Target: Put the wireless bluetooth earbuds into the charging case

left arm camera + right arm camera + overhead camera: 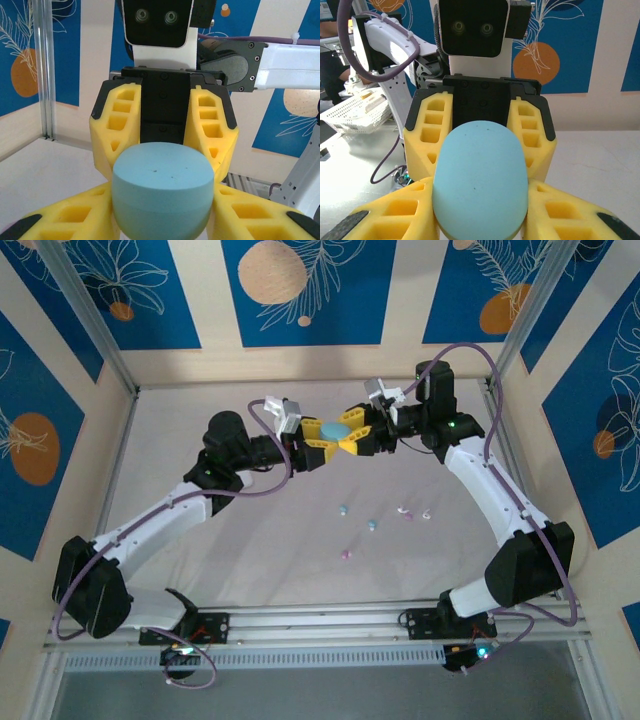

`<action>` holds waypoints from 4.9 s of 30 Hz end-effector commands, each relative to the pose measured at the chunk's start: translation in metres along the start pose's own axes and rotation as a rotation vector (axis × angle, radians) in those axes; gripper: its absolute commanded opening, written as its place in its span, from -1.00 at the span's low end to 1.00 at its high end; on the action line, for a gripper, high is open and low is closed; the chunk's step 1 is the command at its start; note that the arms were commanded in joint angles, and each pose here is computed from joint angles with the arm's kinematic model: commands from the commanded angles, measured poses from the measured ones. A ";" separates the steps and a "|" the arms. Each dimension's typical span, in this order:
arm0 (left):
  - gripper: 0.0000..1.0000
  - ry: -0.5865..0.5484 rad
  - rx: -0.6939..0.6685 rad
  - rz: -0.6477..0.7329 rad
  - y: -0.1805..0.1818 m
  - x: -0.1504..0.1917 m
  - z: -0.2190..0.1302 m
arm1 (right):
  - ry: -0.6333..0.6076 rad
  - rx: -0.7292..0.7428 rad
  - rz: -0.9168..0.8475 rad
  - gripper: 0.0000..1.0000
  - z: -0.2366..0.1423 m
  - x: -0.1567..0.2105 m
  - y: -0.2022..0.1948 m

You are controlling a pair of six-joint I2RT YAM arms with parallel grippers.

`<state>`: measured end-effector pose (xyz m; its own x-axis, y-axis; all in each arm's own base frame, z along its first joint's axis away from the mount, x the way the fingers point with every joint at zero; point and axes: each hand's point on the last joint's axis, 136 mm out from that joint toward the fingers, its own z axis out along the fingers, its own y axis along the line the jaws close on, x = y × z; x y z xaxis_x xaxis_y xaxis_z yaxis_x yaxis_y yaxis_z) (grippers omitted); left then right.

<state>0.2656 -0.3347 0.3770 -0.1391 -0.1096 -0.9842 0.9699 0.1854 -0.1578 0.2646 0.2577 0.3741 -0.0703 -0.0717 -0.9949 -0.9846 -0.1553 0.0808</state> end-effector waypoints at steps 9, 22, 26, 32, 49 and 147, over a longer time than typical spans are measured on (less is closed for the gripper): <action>-0.35 -0.036 0.063 0.037 -0.013 -0.016 0.005 | 0.018 0.020 -0.004 -0.25 0.003 -0.002 -0.003; -0.49 -0.022 0.084 0.147 -0.022 -0.007 0.000 | 0.012 0.156 0.269 0.15 -0.017 -0.011 -0.034; -0.50 -0.030 0.082 0.153 -0.022 -0.007 0.000 | 0.015 0.173 0.331 0.20 -0.017 -0.014 -0.040; -0.50 -0.046 0.057 0.146 -0.018 -0.006 0.000 | 0.019 0.217 0.394 0.24 -0.019 -0.019 -0.047; -0.48 -0.138 -0.170 0.150 0.012 0.003 -0.019 | -0.161 0.850 0.770 0.99 -0.119 -0.009 -0.080; -0.49 -0.150 -0.223 0.117 0.008 0.001 -0.036 | 0.963 1.032 1.313 -0.24 -0.056 0.340 -0.009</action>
<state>0.2713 -0.2985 0.3588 -0.0092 -0.1895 -0.9818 0.9032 0.4197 -0.0895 0.2583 0.1895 0.0398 -0.9913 -0.1294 0.0259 -0.1147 0.9421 0.3150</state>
